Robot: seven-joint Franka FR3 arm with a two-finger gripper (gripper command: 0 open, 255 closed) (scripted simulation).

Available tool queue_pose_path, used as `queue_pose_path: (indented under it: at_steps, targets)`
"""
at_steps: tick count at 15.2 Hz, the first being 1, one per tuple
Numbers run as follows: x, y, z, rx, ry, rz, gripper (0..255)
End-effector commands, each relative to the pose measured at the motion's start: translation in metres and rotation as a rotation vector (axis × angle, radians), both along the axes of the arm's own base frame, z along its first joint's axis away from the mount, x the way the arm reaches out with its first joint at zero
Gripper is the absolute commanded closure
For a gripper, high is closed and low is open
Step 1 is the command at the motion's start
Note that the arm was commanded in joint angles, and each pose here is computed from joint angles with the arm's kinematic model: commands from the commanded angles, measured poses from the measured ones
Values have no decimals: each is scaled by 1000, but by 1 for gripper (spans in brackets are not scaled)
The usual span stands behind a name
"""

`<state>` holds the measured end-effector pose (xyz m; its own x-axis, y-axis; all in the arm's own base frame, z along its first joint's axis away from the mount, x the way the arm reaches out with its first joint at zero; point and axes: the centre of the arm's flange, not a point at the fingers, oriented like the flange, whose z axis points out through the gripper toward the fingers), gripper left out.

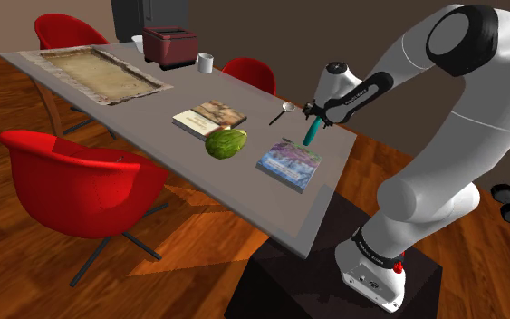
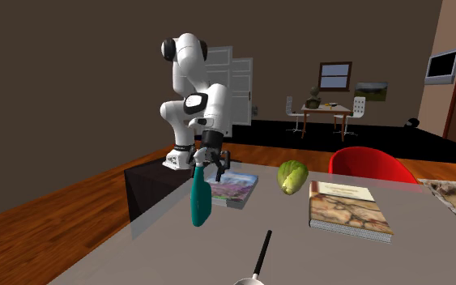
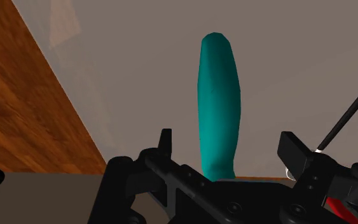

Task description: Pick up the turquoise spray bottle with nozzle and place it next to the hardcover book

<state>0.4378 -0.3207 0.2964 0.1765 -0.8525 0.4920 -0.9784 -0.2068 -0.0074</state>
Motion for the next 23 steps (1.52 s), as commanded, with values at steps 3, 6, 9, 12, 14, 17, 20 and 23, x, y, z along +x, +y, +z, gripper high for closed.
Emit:
queue_pose_path:
  at_steps: [3, 6, 9, 12, 14, 17, 20, 23]
  targets:
    - [2, -9, -18, -1, -1, -2, 0]
    - [3, -11, -21, -1, -1, -2, 0]
    - [3, -11, -21, -1, -1, -2, 0]
    - [3, -11, -21, -1, -1, -2, 0]
    - [3, -11, -21, -1, -1, -2, 255]
    - [3, -11, -21, -1, -1, -2, 255]
    - [3, -11, -21, -1, -1, -2, 255]
    - [3, -11, -16, -1, -1, -2, 255]
